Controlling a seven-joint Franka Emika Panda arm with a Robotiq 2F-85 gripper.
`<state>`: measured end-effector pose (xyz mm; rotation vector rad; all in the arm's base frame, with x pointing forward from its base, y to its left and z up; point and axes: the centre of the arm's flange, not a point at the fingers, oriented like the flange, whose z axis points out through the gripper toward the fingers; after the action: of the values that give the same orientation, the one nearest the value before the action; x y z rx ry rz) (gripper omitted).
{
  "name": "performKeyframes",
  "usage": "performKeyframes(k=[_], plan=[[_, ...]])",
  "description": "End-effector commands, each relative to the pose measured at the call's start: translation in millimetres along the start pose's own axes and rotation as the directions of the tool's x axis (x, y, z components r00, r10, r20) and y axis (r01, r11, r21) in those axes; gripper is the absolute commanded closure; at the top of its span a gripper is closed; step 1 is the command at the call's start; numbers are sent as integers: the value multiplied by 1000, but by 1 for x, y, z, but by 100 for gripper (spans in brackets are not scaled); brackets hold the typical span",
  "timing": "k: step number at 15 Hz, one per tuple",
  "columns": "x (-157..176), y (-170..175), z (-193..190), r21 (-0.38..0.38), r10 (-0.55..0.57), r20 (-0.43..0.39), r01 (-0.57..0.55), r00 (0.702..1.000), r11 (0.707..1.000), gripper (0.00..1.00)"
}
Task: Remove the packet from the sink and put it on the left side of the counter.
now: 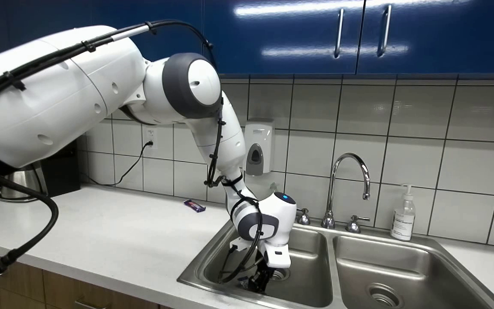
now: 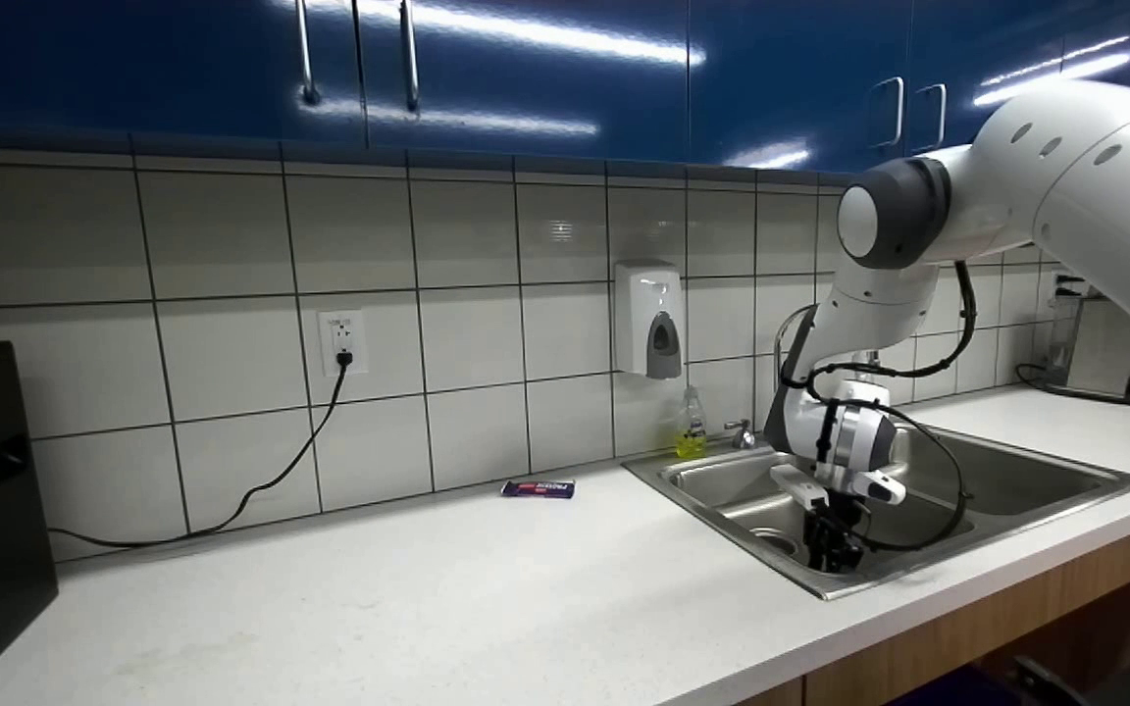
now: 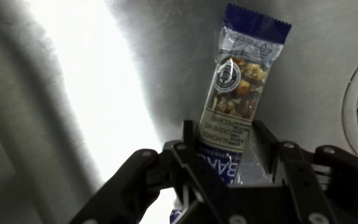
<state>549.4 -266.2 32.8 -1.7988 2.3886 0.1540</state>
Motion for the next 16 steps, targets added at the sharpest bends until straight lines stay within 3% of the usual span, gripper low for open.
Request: performKeyframes(k=[1, 3, 7, 16], plan=[[-1, -8, 0, -21, 11, -1, -11, 1000, 1000, 81], [-1, -8, -1, -24, 10, 1, -10, 1000, 1000, 92], [-4, -8, -4, -29, -14, -3, 14, 1000, 999, 92], [-36, -17, -81, 43, -150, -62, 153, 987, 987, 92]])
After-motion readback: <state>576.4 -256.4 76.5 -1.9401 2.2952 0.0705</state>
